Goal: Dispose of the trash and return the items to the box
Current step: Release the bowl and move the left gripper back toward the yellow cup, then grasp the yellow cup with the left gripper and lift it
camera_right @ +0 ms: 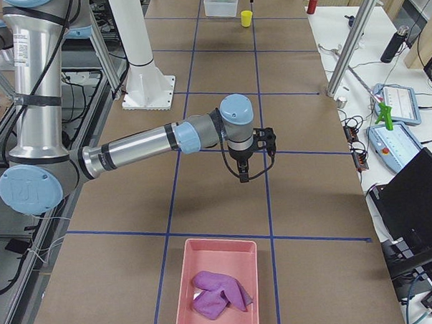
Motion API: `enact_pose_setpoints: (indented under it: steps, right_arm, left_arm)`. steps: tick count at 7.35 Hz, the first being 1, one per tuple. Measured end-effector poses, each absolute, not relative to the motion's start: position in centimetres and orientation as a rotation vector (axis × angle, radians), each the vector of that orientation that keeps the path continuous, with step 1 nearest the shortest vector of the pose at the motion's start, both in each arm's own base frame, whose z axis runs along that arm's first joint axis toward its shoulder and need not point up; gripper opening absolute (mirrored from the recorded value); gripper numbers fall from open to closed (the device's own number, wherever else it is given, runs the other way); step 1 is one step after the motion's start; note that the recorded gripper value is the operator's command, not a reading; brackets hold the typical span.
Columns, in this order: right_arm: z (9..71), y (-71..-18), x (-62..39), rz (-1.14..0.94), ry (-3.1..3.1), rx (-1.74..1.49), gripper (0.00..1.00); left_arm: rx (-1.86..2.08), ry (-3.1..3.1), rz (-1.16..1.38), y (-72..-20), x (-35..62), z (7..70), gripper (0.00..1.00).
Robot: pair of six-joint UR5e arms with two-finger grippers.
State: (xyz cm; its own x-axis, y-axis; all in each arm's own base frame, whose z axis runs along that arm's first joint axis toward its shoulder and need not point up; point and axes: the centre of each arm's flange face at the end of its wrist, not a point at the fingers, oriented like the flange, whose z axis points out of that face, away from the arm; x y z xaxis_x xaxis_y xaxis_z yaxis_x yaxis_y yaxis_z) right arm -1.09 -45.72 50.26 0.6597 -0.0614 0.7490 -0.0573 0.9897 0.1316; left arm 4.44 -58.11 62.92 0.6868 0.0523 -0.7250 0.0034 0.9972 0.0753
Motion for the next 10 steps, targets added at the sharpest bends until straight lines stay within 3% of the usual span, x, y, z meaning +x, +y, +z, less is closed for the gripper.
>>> enact_pose_setpoints:
  steps: [5,6,7,8,10]
  right_arm:
    - [50.4,-45.6,-1.2,-0.003,-0.852,0.144,1.00]
    - [50.5,-45.5,-1.2,-0.003,-0.852,0.144,1.00]
    - [50.5,-45.5,-1.2,-0.003,-0.852,0.144,1.00]
    - [50.5,-45.5,-1.2,-0.003,-0.852,0.143,1.00]
    - [50.5,-45.5,-1.2,-0.002,-0.852,0.143,1.00]
  left_arm:
    - [0.073,0.782,0.055,-57.1,9.0,66.7,0.92]
    - [0.070,0.780,0.055,-56.9,9.1,67.3,0.84]
    - [0.070,0.781,0.055,-56.7,9.1,68.1,0.48]
    - [0.068,0.782,0.049,-56.6,9.3,68.7,0.00]
    - [0.056,0.791,0.024,-56.6,9.9,68.6,0.00]
